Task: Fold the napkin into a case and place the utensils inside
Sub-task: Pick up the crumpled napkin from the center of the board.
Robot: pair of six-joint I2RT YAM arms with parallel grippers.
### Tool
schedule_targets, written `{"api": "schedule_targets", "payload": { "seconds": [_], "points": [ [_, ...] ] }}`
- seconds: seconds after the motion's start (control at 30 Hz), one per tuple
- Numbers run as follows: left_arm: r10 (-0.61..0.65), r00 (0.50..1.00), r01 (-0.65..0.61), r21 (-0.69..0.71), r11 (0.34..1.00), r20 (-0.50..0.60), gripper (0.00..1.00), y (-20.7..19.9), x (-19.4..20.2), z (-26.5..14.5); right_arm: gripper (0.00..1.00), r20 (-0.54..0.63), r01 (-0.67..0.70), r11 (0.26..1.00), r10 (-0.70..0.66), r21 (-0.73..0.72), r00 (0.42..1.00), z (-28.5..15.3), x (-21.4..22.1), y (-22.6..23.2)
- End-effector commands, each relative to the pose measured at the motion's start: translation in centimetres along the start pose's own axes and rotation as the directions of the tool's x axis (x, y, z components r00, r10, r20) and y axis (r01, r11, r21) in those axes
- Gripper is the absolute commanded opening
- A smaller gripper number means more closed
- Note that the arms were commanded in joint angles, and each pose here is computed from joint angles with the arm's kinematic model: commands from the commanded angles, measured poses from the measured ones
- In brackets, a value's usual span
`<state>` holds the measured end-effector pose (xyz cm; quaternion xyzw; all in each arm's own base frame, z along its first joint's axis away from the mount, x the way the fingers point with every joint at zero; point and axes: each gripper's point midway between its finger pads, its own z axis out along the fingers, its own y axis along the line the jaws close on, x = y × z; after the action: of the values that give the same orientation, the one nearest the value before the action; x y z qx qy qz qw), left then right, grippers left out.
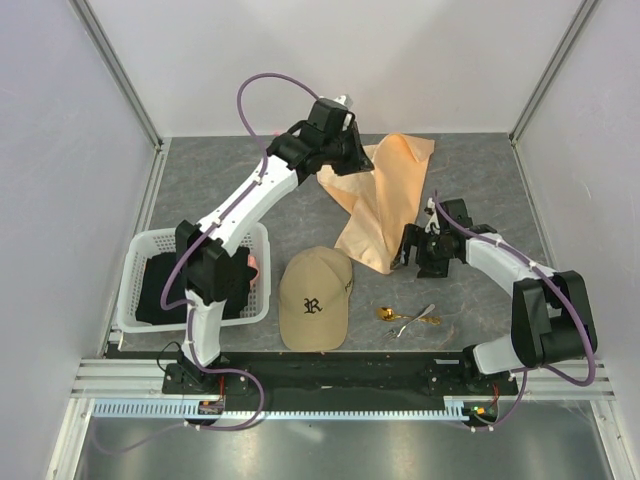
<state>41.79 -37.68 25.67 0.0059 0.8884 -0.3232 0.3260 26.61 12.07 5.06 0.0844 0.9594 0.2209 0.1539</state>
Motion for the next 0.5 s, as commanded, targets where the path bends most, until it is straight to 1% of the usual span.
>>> {"api": "schedule_targets", "payload": {
  "seconds": [0.0, 0.03, 0.07, 0.13, 0.2, 0.23, 0.27, 0.3, 0.33, 0.37, 0.4, 0.43, 0.47],
  "points": [
    [-0.131, 0.991, 0.128, 0.232, 0.964, -0.001, 0.02, -6.6, -1.6, -1.8, 0.91, 0.083, 0.041, 0.991, -0.031, -0.128, 0.996, 0.6, -1.6, 3.4],
    [-0.146, 0.989, 0.141, 0.259, 0.956, 0.001, 0.02, -7.4, -2.0, -1.9, 0.91, 0.114, 0.055, 0.987, -0.038, -0.152, 0.993, 0.8, -2.3, 4.1],
    [-0.146, 0.989, 0.139, 0.294, 0.946, 0.004, 0.02, -8.5, -2.4, -2.6, 0.89, 0.119, 0.037, 0.987, -0.018, -0.155, 0.993, 1.2, -2.7, 4.3],
    [-0.158, 0.987, 0.148, 0.322, 0.935, 0.006, 0.02, -9.5, -2.8, -3.0, 0.84, 0.164, 0.031, 0.987, -0.004, -0.157, 0.986, 1.6, -4.2, 4.7],
    [-0.154, 0.988, 0.138, 0.36, 0.923, 0.017, 0.02, -10.7, -3.6, -3.8, 0.71, 0.201, -0.003, 0.991, 0.03, -0.132, 0.979, 2.0, -5.9, 4.6],
    [-0.153, 0.988, 0.134, 0.369, 0.92, 0.023, 0.02, -10.9, -3.9, -3.9, 0.6, 0.221, -0.016, 0.992, 0.044, -0.126, 0.974, 2.0, -6.7, 4.7],
    [-0.145, 0.989, 0.117, 0.386, 0.915, 0.043, 0.02, -11.5, -4.5, -4.5, 0.34, 0.246, -0.014, 0.992, 0.045, -0.125, 0.968, 1.6, -8.3, 5.1],
    [-0.133, 0.989, 0.099, 0.388, 0.916, 0.06, 0.02, -11.5, -4.8, -4.7, 0.25, 0.274, -0.011, 0.997, 0.032, -0.076, 0.961, 1.1, -9.6, 4.6],
    [-0.107, 0.991, 0.067, 0.383, 0.922, 0.085, 0.02, -11.4, -5.2, -5.1, 0.2, 0.235, -0.041, 0.999, 0.04, 0.0, 0.971, 0.5, -9.3, 3.0],
    [-0.108, 0.989, 0.064, 0.358, 0.932, 0.105, 0.02, -10.5, -5.9, -5.3, 0.19, 0.294, -0.013, 1.0, 0.006, 0.024, 0.956, -1.8, -12.3, 4.1],
    [-0.104, 0.988, 0.057, 0.343, 0.938, 0.119, 0.02, -9.9, -6.3, -5.4, 0.18, 0.31, 0.04, 0.994, -0.069, 0.099, 0.948, -3.3, -13.4, 3.4],
    [-0.082, 0.987, 0.032, 0.328, 0.944, 0.141, 0.02, -9.3, -6.8, -6.0, 0.16, 0.276, 0.033, 0.977, -0.093, 0.212, 0.957, -4.8, -13.1, 1.9],
    [-0.081, 0.983, 0.031, 0.287, 0.957, 0.165, 0.02, -7.7, -7.6, -6.0, 0.15, 0.329, 0.073, 0.971, -0.147, 0.228, 0.933, -7.5, -15.8, 3.5]
  ]
}}
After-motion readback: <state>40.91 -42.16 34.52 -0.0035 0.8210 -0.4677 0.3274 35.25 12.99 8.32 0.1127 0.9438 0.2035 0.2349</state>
